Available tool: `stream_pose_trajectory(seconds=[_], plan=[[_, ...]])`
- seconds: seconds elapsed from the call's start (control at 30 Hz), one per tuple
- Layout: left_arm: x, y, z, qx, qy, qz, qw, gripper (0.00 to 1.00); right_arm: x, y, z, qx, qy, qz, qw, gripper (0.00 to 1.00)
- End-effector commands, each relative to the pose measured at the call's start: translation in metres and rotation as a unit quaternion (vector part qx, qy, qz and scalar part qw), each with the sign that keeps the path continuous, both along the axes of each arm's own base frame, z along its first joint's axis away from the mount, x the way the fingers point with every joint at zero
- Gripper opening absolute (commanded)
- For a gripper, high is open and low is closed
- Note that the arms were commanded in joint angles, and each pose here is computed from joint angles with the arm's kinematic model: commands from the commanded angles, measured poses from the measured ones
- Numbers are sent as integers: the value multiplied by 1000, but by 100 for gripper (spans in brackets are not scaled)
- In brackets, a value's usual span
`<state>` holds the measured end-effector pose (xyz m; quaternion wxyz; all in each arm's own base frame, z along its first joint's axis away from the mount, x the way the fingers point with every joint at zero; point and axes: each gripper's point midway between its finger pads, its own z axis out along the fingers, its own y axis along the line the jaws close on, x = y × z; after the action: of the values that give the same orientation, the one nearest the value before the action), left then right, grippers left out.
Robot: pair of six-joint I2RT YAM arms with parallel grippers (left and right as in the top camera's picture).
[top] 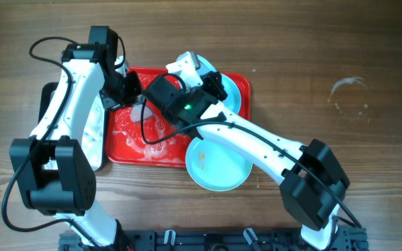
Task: Clean dirty plates on tray and stack at the side
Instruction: 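Carry the plate right and set it on the table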
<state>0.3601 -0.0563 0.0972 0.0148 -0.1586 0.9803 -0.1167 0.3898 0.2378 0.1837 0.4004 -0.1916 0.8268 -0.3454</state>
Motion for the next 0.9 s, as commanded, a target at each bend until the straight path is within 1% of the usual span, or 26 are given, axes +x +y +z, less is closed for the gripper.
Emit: stream_pose_trajectory(seconds=[0.0, 0.07, 0.1, 0.13, 0.17, 0.23, 0.27, 0.3, 0.33, 0.4, 0.47, 0.5, 0.57, 0.67, 0.7, 0.8, 0.87], plan=[[4, 2, 9, 4, -14, 6, 1000, 4, -1, -8, 30, 47, -29, -12, 998, 4], [4, 2, 9, 4, -14, 6, 1000, 4, -2, -15, 34, 22, -32, -18, 999, 4], [4, 2, 9, 4, -14, 6, 1000, 4, -4, -17, 36, 28, -36, -24, 999, 4], [4, 3, 9, 5, -15, 6, 1000, 4, -7, -16, 31, 58, -23, -26, 998, 4], [4, 3, 9, 6, -14, 6, 1000, 4, -9, -14, 24, 70, -6, -22, 997, 4], [4, 3, 9, 6, -14, 6, 1000, 4, -5, -26, 22, 64, 2, -36, 997, 4], [3, 3, 9, 6, -13, 6, 1000, 4, -4, -37, 27, 74, 0, -51, 996, 4], [2, 4, 8, 9, -11, 6, 1000, 4, -7, -40, 19, 127, 31, -58, 990, 4], [3, 5, 8, 12, -12, 7, 1000, 4, -7, -36, 2, 174, 88, -48, 980, 4], [2, 5, 8, 12, -11, 7, 1000, 4, -8, -35, -12, 221, 139, -47, 964, 4], [1, 5, 8, 12, -9, 7, 1000, 4, -9, -32, -20, 282, 185, -42, 940, 4], [1, 5, 8, 12, -8, 7, 1000, 4, -9, -32, -20, 320, 206, -39, 924, 4], [0, 5, 8, 12, -6, 7, 1000, 4, -7, -37, -17, 382, 236, -38, 893, 4], [0, 5, 8, 12, -6, 7, 1000, 4, -1, -62, -15, 459, 274, -56, 843, 4], [0, 5, 8, 12, -6, 7, 1000, 4, 0, -68, -15, 470, 282, -54, 835, 4], [-1, 5, 8, 12, -4, 7, 1000, 4, 5, -90, -9, 521, 311, -19, 794, 4], [-1, 5, 8, 12, -4, 7, 1000, 4, 8, -104, -5, 539, 314, 6, 782, 4]])
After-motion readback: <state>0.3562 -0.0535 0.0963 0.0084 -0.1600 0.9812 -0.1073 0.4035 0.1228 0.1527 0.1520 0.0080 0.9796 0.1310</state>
